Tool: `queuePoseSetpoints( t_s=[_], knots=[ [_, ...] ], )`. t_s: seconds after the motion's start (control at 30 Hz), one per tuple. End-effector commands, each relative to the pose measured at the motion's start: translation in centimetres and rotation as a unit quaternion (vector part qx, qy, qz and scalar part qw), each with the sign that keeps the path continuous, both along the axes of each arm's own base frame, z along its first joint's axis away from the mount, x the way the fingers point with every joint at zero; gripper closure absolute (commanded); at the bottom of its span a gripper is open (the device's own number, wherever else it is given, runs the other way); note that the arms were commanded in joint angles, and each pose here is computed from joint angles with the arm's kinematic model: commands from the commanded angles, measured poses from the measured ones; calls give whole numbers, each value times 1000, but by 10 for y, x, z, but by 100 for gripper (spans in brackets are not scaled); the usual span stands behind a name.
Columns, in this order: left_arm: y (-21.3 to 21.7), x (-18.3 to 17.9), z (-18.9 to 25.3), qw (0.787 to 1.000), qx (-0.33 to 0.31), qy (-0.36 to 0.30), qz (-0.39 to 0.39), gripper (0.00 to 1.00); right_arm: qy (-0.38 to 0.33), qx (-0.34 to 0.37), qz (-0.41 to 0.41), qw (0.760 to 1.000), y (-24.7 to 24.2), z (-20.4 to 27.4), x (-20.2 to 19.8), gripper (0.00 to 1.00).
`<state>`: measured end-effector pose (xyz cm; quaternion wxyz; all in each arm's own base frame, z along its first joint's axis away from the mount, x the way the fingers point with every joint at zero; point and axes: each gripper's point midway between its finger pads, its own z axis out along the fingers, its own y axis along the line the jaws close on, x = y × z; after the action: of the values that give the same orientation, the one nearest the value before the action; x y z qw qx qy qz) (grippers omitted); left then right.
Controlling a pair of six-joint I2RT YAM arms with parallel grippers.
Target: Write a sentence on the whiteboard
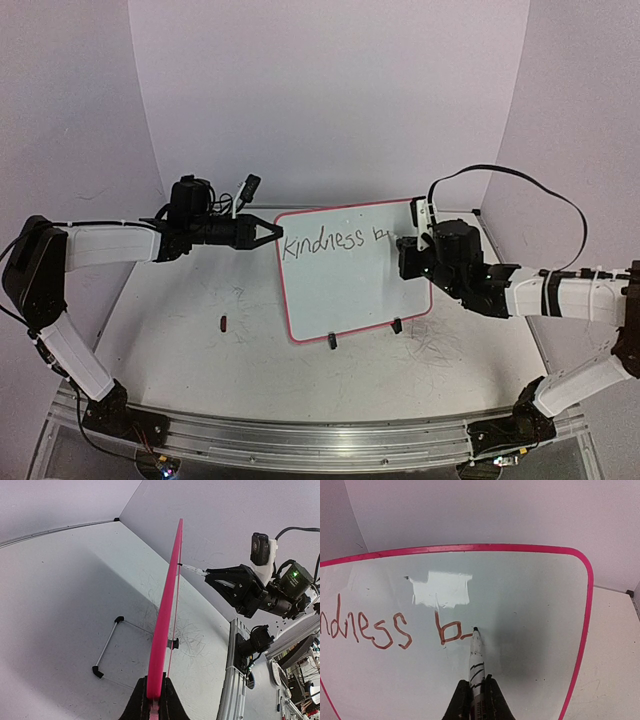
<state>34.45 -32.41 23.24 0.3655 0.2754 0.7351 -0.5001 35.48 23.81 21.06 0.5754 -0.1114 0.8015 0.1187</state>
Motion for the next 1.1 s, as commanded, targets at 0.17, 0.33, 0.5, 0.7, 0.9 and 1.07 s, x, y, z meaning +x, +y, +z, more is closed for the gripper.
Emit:
queuePoseSetpoints(
  t_s=[0.17, 0.33, 0.5, 0.7, 0.9, 1.07],
  knots=[
    [0, 0, 18, 999, -1, -43, 6, 100, -21, 22, 14, 999, 11, 19, 8, 100],
    [0, 0, 18, 999, -1, -43, 5, 100, -9, 20, 21, 1000, 10, 13, 2, 100],
    [0, -1, 18, 999, -1, -43, 5, 100, 3, 15, 21, 1000, 6, 5, -2, 100],
    [0, -1, 19, 999, -1, -44, 5, 100, 15, 10, 19, 1000, 2, -5, -7, 100],
    [-1, -1, 18, 999, -1, -43, 4, 100, 20, 8, 16, 1000, -1, -9, -9, 100],
    [-1, -1, 17, 999, 0, -43, 4, 100, 16, 4, -2, 1000, -8, -9, -8, 100]
  ],
)
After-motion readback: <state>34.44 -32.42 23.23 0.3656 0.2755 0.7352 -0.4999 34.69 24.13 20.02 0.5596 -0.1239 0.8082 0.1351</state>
